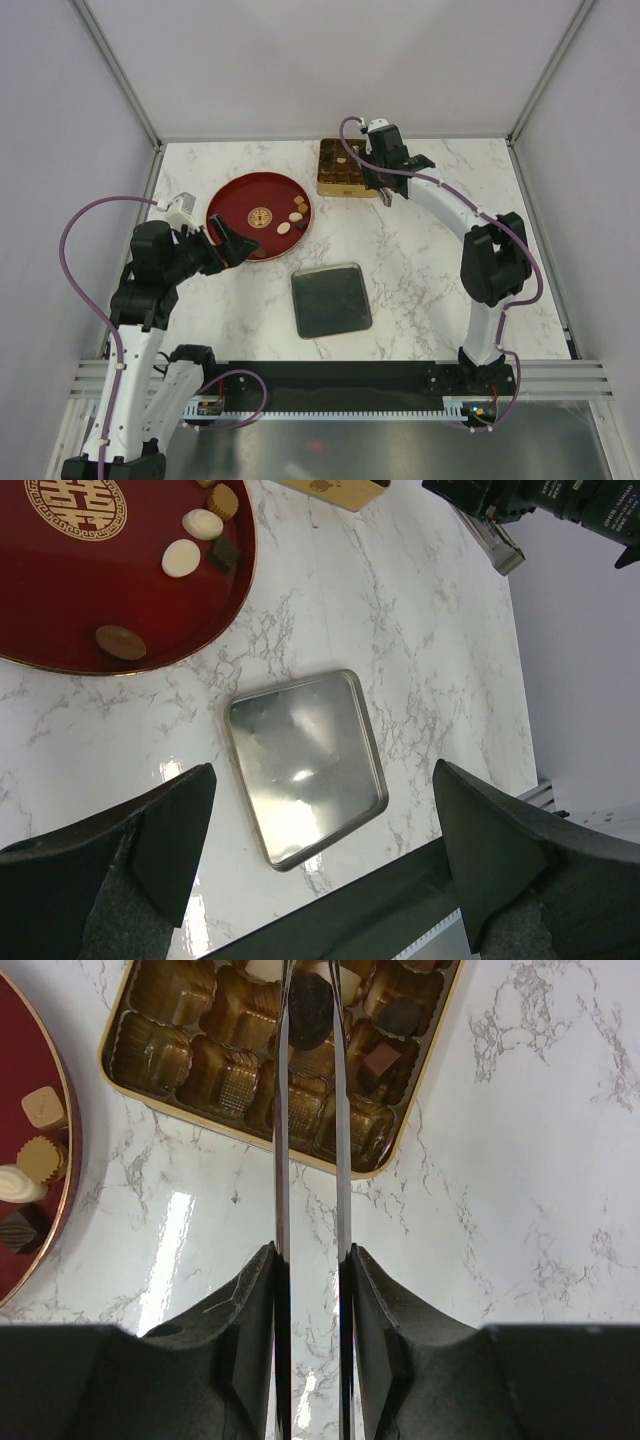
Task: Pack the chocolate
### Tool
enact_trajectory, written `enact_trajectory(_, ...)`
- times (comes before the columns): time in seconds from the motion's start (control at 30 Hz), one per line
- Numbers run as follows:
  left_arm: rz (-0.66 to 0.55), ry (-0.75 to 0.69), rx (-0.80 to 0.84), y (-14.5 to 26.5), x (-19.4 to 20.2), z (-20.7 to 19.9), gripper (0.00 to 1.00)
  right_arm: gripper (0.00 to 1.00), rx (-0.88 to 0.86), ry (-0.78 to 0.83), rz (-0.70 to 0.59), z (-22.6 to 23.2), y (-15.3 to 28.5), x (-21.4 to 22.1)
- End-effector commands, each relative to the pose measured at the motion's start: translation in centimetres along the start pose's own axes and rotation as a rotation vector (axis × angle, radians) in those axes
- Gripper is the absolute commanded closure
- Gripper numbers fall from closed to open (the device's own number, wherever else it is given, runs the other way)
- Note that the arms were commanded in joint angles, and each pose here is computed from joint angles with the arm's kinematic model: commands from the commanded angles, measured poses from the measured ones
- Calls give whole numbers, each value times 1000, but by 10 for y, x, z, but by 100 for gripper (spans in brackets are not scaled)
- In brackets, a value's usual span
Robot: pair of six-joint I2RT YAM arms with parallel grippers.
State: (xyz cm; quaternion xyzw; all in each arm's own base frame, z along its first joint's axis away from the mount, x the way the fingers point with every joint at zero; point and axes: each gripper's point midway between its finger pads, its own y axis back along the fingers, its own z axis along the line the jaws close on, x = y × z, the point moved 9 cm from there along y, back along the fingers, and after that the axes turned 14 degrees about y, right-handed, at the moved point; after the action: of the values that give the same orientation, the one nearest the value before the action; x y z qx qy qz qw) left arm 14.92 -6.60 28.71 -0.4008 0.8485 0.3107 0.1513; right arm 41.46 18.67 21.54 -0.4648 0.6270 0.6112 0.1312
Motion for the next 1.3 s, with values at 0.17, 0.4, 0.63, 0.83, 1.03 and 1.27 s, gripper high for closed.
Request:
enact_trajectory(0.17, -25, -33, 14, 6, -5, -6, 2, 59, 34, 6, 16, -3, -12, 6)
enact_trajectory(0.4, -26, -31, 11, 5, -6, -6, 2, 56, 42, 18, 13, -4, -17, 3)
enact_trajectory(0.63, -26, -30, 9, 5, -5, -6, 2, 54, 58, 28, -6, -7, -15, -5)
enact_trajectory(0.83, -26, -31, 15, 6, -6, -8, 2, 52, 58, 25, -34, -11, -6, -16)
enact_trajectory(1.03, -34, -34, 32, 11, -5, -11, 2, 52, 2, 8, -93, -7, 16, -29)
enact_trajectory(1.27, -47, -37, 43, 16, -4, -14, 2, 53, -146, 35, -146, 31, 48, -32)
